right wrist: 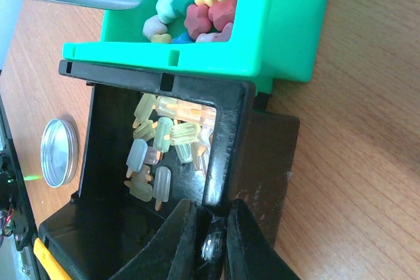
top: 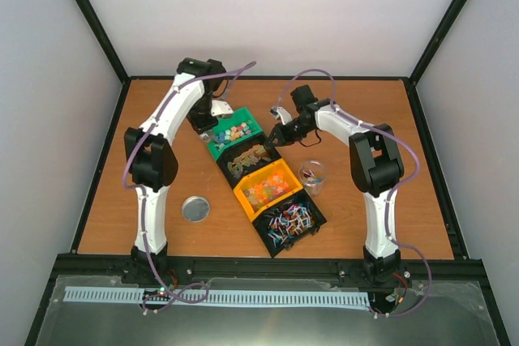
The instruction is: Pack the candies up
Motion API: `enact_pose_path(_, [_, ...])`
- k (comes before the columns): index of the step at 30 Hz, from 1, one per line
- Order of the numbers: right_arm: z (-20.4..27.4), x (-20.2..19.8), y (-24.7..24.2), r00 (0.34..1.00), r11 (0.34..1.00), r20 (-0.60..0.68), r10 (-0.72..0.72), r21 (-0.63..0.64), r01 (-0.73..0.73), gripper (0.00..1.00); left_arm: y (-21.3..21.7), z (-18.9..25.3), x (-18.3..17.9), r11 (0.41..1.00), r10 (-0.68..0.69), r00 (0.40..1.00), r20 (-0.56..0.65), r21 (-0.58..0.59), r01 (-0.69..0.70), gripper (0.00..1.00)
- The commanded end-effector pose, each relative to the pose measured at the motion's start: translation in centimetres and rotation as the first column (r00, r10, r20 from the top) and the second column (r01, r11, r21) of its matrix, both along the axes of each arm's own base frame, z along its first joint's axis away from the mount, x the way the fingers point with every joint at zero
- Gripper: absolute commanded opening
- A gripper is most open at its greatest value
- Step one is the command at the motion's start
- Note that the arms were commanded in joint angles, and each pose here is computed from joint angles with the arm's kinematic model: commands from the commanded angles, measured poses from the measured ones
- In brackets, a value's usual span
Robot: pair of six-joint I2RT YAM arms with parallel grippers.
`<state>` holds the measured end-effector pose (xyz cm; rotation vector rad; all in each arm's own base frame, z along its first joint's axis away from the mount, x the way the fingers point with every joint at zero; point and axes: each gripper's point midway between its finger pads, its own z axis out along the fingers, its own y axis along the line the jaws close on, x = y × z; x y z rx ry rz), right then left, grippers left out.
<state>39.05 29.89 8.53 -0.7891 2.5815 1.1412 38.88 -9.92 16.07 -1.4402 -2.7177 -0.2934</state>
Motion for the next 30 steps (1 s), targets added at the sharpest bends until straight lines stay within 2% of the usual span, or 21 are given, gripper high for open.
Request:
enact_pose_path(1, [1.2,0.8,0.6,0.992,0.999,0.123,0.035,-0.012,-0.034,0.03,0.2,-1.3,0.4,0.995,0.038,0.999,-0.002,0.088,-0.038,0.01])
enact_pose_path(8, [0.5,0.6,0.7,0.994,0.999,0.096,0.048,-0.014,-0.047,0.03,-0.6,-3.9,0.7,0.994,0.067,0.996,-0.056,0.087,-0.062,0.01])
enact_pose_path(13, [0.2,0.5,0.8,0.994,0.998,0.09,0.056,-0.007,-0.056,0.03,-2.9,-6.0,0.5,0.995,0.084,0.989,-0.12,-0.051,-0.091,0.01])
enact_pose_path(18, [-0.1,0.7,0.9,0.994,0.998,0.085,0.062,0.0,-0.062,0.03,-4.2,-7.8,1.3,0.975,0.073,0.994,-0.079,-0.206,-0.088,0.01])
enact_pose_path(30, [-0.8,2.5,1.6,0.995,1.0,0.098,0.016,0.015,-0.017,0.03,-5.6,-10.3,5.0,0.904,0.027,0.996,0.082,-0.428,0.011,0.01])
